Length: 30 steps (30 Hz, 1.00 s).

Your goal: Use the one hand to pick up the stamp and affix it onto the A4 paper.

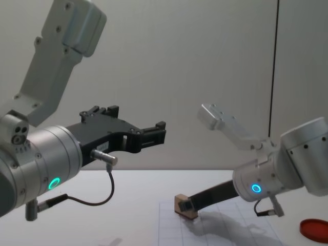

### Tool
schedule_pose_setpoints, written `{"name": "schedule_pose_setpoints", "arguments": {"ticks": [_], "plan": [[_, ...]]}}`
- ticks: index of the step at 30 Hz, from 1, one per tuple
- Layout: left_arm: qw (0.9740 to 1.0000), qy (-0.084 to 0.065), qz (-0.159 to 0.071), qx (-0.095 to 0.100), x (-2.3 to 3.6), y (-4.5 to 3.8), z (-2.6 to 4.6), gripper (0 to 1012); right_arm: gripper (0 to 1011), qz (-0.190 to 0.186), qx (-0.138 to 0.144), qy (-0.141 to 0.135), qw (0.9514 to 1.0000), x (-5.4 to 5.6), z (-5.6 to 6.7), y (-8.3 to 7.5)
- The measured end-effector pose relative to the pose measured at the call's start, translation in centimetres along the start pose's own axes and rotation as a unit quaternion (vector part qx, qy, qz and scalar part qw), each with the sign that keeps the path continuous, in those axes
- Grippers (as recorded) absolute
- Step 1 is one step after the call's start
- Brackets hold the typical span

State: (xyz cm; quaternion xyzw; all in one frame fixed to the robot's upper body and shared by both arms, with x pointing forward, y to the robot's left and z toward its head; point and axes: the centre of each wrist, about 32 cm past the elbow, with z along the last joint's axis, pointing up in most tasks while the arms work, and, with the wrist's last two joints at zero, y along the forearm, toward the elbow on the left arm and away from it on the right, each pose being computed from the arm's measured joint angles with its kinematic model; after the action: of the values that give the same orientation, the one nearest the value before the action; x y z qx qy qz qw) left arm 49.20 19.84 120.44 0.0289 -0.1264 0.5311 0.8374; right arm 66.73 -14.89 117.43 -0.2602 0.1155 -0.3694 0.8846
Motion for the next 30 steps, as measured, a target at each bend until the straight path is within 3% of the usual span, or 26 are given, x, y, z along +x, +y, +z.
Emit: {"name": "schedule_pose_setpoints", "arguments": {"ticks": [18, 30], "plan": [[1.0, 0.0, 0.0, 0.0, 0.0, 0.0, 0.0, 1002, 216, 0.0, 0.009, 0.01, 0.9999, -0.3, -1.3, 0.2], [1.0, 0.0, 0.0, 0.0, 0.0, 0.0, 0.0, 1002, 216, 0.005, 0.032, 0.0, 0.9995, -0.7, -0.8, 0.1]]}}
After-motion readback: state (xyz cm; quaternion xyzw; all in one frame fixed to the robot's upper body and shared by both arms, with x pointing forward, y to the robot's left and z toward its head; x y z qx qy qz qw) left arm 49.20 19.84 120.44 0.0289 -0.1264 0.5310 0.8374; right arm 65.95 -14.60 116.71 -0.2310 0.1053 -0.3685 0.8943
